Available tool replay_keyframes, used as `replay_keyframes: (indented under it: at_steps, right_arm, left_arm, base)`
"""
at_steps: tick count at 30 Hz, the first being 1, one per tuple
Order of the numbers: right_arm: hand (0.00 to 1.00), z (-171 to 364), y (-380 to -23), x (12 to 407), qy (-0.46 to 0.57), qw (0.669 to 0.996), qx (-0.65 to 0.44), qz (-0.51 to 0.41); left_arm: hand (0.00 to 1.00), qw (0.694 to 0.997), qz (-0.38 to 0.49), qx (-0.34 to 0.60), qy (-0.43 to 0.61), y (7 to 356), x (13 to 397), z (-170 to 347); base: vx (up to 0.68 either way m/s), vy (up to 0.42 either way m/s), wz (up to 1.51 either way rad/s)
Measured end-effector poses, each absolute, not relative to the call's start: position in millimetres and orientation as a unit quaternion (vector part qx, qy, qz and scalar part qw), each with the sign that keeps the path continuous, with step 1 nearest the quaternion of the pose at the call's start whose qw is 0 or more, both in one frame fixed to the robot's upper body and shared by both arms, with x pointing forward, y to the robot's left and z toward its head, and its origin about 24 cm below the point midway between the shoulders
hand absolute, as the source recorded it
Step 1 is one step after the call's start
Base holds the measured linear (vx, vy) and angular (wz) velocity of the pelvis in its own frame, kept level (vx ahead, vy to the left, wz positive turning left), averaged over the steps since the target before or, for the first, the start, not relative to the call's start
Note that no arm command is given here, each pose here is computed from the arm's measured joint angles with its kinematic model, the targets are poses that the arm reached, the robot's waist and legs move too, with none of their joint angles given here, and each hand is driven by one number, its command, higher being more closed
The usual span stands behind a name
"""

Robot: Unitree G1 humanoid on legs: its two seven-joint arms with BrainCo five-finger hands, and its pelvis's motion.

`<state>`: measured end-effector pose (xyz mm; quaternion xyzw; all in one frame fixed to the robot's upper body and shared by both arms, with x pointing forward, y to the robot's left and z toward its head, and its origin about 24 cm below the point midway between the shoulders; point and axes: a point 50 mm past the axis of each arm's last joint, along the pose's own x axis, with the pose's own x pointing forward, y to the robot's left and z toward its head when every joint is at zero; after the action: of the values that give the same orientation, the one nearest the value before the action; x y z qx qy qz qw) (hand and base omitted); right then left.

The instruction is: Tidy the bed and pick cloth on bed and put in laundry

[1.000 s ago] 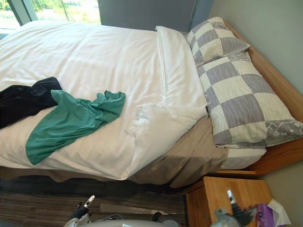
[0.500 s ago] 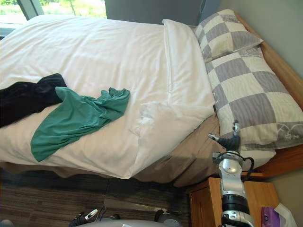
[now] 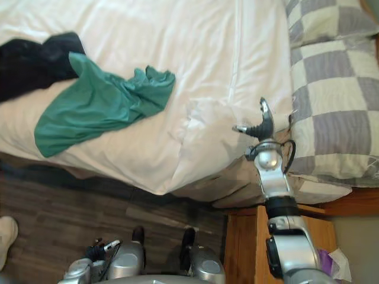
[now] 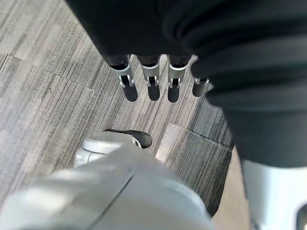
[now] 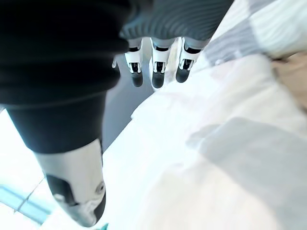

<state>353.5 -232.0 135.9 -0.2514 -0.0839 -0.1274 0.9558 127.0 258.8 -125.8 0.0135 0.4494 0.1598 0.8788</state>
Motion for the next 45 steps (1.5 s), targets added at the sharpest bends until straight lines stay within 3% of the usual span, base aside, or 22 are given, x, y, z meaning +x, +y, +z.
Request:
replay_keyframes:
  at_steps: [4, 11, 17, 18, 25, 32, 37, 43, 44, 45]
  right_arm:
    - [0.0, 178.0, -228.5, 368.1, -0.134, 0.948, -0.257, -0.129]
    - [0.0, 217.8, -231.1, 377.2, -0.171, 0.938, -0.272, -0.127]
    - [0.0, 217.1, -226.8, 386.0, -0.124, 0.885, -0.441, -0.078]
    - [1.0, 208.3, -227.0, 388.1, -0.097, 0.88, -0.46, -0.063]
    - [1.0, 191.0, -233.5, 393.7, -0.029, 0.876, -0.48, -0.04]
    - [1.0, 170.1, -241.6, 391.3, -0.004, 0.914, -0.4, -0.069]
    - [1.0, 121.0, -235.5, 364.3, -0.002, 0.955, -0.279, -0.097]
    - [1.0, 59.8, -242.3, 313.0, 0.045, 0.965, -0.197, -0.166]
    - [0.0, 43.5, -245.4, 299.3, 0.068, 0.962, -0.189, -0.183]
    - [0.0, 27.5, -248.4, 286.3, 0.093, 0.958, -0.18, -0.201]
  left_arm:
    - [0.0, 0.9, 0.159, 0.024, 0.405, 264.8, 161.9, -108.0]
    - [0.0, 0.908, 0.155, 0.02, 0.388, 264.1, 183.6, -97.5]
    - [0.0, 0.924, 0.145, -0.014, 0.354, 256.7, 213.5, -84.0]
    - [0.0, 0.923, 0.143, -0.016, 0.356, 255.9, 214.4, -84.9]
    - [0.0, 0.92, 0.132, -0.017, 0.369, 251.2, 215.8, -89.5]
    - [0.0, 0.925, 0.114, -0.026, 0.362, 247.8, 223.2, -86.1]
    - [0.0, 0.917, 0.135, -0.018, 0.374, 252.9, 216.9, -86.3]
    - [0.0, 0.899, 0.159, -0.004, 0.408, 255.5, 187.8, -99.4]
    - [0.0, 0.894, 0.164, -0.003, 0.418, 255.6, 180.5, -103.1]
    - [0.0, 0.89, 0.165, -0.006, 0.425, 253.6, 175.3, -106.5]
  base:
    - [-0.01, 0.04, 0.16]
    - [-0.04, 0.066, 0.1]
    - [-0.08, 0.036, 0.05]
    - [-0.06, 0.001, 0.06]
    - [-0.03, -0.015, 0.01]
    - [0.0, -0.015, 0.0]
    - [0.02, -0.011, -0.22]
    - [0.02, 0.025, -0.35]
    - [0.04, 0.034, -0.27]
    - [0.06, 0.033, -0.23]
